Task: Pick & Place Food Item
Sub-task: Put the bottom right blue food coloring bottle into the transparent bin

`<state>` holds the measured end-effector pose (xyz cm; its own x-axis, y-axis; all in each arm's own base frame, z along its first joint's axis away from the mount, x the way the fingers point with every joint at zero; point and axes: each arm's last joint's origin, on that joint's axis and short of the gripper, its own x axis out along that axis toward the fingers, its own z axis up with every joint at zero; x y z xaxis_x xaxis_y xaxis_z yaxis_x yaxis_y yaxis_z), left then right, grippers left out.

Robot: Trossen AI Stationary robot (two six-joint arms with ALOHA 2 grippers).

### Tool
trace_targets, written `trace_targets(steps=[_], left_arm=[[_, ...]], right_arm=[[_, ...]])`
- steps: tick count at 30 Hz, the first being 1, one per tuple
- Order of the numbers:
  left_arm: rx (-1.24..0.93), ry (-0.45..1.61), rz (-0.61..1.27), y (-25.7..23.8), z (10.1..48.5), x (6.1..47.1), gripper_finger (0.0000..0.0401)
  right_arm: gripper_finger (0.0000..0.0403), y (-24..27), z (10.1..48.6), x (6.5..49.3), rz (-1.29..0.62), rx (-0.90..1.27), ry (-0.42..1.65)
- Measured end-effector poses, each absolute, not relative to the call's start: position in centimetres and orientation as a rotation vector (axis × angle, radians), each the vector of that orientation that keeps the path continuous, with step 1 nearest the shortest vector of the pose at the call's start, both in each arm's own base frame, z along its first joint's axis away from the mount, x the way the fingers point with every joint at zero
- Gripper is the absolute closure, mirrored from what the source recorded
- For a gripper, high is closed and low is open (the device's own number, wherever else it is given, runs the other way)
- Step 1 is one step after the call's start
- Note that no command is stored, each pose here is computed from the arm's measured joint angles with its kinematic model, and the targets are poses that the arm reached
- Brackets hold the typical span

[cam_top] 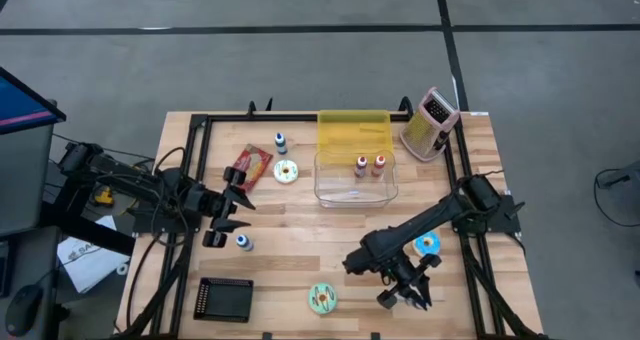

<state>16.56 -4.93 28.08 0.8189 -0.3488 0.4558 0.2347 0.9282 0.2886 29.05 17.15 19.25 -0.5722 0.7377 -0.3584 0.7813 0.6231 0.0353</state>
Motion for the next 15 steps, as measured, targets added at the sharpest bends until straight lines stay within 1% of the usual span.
trace_targets(steps=[4,11,15], left_arm=[[0.215,-0.529,-0.329,-5.0,28.1,16.5,0.0247],[0.211,-0.529,-0.33,-5.0,28.1,16.5,0.0247],[0.211,-0.532,-0.329,-5.0,28.1,16.5,0.0247]], right_arm=[[0.0373,17.0,18.3,28.6,-0.197,1.234,2.528],[0.0371,17.3,16.5,29.3,-0.091,1.277,2.448],[0.0371,17.2,16.0,29.5,-0.074,1.312,2.438]])
